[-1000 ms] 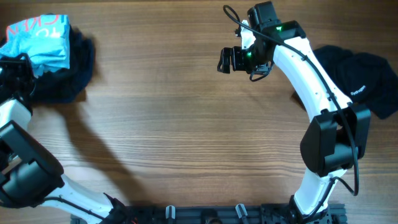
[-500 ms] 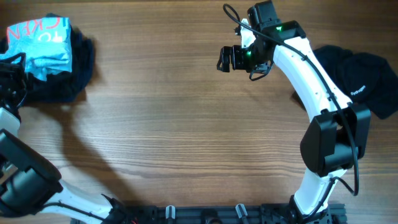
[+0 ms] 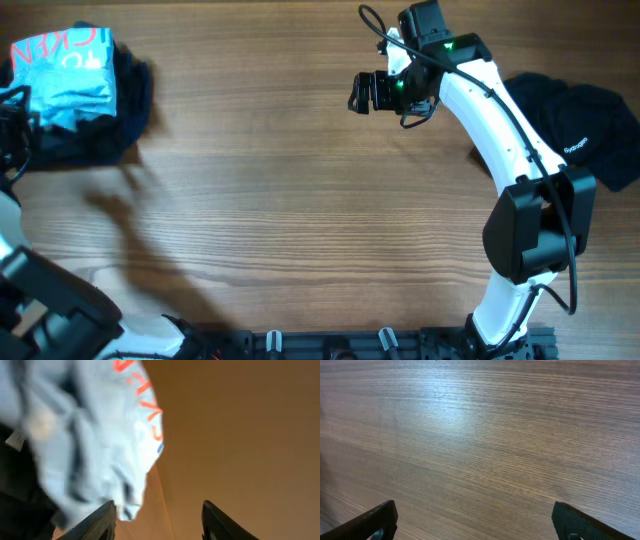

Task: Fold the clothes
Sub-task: 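Lower the blue shirt onto the black Nike shirt pile with the left gripper, then press the blue shirt flat on the pile and open the left gripper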

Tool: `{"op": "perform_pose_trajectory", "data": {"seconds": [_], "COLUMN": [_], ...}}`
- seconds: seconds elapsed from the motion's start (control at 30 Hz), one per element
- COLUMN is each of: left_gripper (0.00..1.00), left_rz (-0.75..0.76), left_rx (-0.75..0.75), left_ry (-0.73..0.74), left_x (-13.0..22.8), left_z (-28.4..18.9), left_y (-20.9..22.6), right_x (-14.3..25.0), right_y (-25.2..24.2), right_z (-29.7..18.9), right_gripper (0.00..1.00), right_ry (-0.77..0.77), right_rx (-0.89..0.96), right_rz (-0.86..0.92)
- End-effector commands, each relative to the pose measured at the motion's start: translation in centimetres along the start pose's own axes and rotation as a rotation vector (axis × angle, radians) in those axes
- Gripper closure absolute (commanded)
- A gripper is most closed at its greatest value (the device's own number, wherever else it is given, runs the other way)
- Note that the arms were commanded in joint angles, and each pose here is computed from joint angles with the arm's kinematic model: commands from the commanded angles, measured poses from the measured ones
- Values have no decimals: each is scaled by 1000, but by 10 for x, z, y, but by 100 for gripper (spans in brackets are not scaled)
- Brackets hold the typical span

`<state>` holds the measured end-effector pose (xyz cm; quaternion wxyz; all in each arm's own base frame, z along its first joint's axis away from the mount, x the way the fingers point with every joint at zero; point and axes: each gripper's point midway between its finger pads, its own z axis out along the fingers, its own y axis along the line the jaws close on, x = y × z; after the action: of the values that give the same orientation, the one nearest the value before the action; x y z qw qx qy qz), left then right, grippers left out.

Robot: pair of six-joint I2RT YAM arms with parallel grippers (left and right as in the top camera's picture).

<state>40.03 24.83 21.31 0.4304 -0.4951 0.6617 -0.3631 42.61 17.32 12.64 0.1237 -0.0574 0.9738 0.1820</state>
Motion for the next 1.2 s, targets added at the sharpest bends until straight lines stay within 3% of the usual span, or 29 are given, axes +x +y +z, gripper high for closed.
{"op": "perform_pose_trajectory", "data": {"seconds": [0.0, 0.07, 0.1, 0.13, 0.23, 0.4, 0.57, 0.8, 1.0, 1.17], "left_gripper": [54, 74, 88, 95, 96, 96, 96, 96, 96, 96], "left_rz": [161, 208, 251, 282, 410, 774, 976, 1038, 1025, 1040], "left_rx": [71, 97, 110, 102, 32, -113, -263, -438, -468, -546], "left_ry": [-32, -42, -53, -72, -152, -270, -380, -409, -453, -408], "left_x": [2, 4, 5, 5, 5, 16, 15, -5, -26, -36], "left_z": [-20, -17, -13, -8, 13, 59, 88, 106, 98, 92], "left_y": [-44, -56, -62, -65, -64, -63, -51, 0, 11, 38], "right_x": [3, 2, 2, 2, 2, 2, 2, 2, 1, 1], "right_y": [1, 1, 1, 1, 1, 1, 1, 1, 1, 1], "right_z": [7, 7, 7, 7, 7, 7, 7, 7, 9, 9], "right_gripper": [0, 0, 0, 0, 0, 0, 0, 0, 0, 0], "right_ry": [15, 12, 11, 11, 12, 12, 12, 11, 8, 10], "right_rx": [-15, -15, -15, -15, -15, -15, -14, -15, -15, -15], "right_rz": [5, 5, 4, 5, 5, 5, 4, 2, 4, 4]}}
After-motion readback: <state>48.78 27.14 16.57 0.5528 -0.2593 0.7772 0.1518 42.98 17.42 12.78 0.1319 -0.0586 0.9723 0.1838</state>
